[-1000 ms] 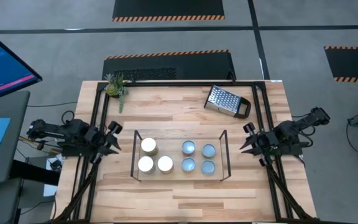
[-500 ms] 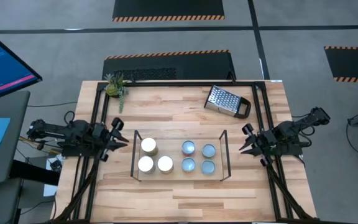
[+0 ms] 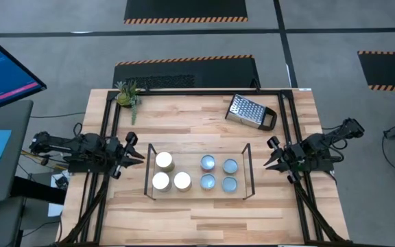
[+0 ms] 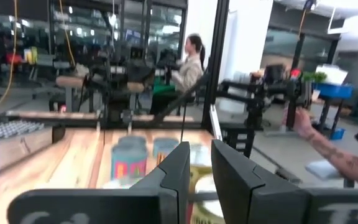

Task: Pick and place cans onto a shelf
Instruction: Return to Home Position

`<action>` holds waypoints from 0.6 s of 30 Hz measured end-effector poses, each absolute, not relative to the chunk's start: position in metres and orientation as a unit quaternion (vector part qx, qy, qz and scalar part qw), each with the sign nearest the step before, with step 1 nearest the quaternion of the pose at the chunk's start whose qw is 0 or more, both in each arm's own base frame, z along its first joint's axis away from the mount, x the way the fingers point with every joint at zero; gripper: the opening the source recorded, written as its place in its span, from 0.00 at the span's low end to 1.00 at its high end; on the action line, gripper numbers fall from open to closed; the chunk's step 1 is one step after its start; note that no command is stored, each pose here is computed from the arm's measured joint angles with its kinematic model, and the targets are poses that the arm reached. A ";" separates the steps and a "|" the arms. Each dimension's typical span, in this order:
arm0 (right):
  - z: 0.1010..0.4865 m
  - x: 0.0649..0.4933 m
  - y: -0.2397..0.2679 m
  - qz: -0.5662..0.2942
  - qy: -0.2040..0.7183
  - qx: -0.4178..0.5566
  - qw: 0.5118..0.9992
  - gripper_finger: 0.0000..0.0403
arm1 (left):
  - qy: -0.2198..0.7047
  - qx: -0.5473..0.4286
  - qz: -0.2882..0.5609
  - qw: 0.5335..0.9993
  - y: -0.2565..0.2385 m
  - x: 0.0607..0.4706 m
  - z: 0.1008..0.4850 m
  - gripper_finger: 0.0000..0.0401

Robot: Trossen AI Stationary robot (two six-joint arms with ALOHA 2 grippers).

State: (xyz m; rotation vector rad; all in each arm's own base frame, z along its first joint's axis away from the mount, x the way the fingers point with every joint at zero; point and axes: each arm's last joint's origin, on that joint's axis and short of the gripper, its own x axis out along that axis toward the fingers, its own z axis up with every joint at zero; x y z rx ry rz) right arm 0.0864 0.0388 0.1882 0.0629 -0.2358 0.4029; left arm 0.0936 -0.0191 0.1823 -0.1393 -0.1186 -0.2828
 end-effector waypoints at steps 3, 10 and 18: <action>0.188 0.086 0.039 0.200 -0.117 0.031 0.972 0.20 | -0.034 -0.069 -0.139 0.987 -0.019 0.094 0.178 0.14; 0.188 0.086 0.039 0.200 -0.116 0.032 0.972 0.20 | -0.001 -0.073 -0.134 0.988 -0.019 0.094 0.172 0.14; 0.188 0.086 0.039 0.200 -0.116 0.032 0.972 0.20 | -0.002 -0.057 -0.131 0.990 -0.019 0.094 0.172 0.14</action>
